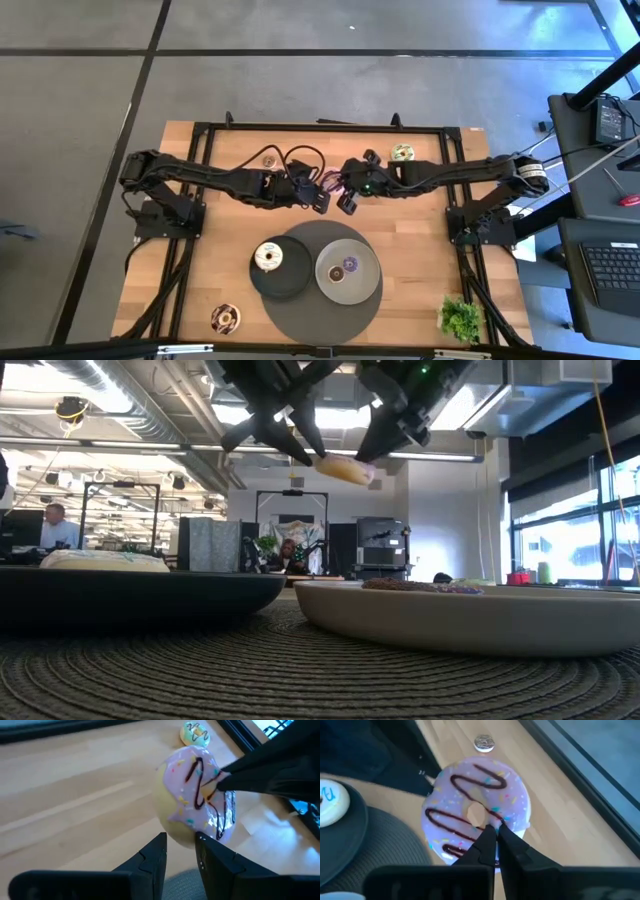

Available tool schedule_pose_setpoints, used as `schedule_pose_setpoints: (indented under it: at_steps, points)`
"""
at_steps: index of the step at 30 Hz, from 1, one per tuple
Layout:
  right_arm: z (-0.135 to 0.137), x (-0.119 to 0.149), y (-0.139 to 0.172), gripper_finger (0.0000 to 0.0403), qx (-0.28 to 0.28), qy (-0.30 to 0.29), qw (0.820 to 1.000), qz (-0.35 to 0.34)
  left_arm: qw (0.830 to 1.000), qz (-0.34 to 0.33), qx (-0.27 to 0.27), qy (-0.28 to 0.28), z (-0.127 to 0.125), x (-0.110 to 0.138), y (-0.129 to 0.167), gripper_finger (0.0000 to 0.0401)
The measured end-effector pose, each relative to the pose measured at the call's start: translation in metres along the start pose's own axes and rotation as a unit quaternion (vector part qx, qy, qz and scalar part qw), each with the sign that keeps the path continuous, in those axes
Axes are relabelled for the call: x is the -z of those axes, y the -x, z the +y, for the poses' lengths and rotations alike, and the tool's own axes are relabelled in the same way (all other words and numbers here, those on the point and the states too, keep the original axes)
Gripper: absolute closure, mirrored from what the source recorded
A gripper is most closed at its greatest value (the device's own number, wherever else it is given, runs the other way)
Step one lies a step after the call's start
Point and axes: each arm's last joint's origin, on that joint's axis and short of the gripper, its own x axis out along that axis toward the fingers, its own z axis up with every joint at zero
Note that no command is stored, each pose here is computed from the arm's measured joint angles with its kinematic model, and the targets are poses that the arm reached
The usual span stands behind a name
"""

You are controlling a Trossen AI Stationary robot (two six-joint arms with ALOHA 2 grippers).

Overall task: Pick & Place donuts
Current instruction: Put the big purple donut on the black plate

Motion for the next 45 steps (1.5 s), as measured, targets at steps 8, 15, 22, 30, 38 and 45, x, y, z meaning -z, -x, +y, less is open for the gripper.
schedule_pose_setpoints:
  at_steps: [8,15,22,30,38,45]
  points:
    - [-0.0001,0.0026,0.0000,0.0391,-0.009,0.003,1.000,0.016,1.000,-0.002,0.006,0.014,-0.0001,-0.0023,-0.0011,0.0270]
    - [-0.0005,0.0038,0.0001,0.0391,-0.008,0.005,1.000,0.022,1.000,-0.009,0.018,0.018,-0.0027,-0.0041,-0.0010,0.0198]
    - [-0.0028,0.0068,0.0003,0.0391,0.007,0.012,0.999,0.036,1.000,-0.005,0.025,0.016,-0.0048,-0.0019,0.0006,0.0186]
    - [-0.0031,0.0065,0.0002,0.0391,0.013,0.010,0.999,0.032,1.000,-0.004,0.026,0.014,-0.0055,-0.0010,0.0014,0.0189]
    - [0.0012,0.0003,0.0002,0.0391,-0.027,-0.004,1.000,0.007,0.999,-0.006,0.019,0.035,-0.0026,-0.0045,-0.0011,0.0189]
    - [0.0013,0.0001,0.0002,0.0391,-0.028,-0.004,1.000,0.007,0.999,-0.020,0.009,0.035,-0.0017,-0.0053,-0.0012,0.0194]
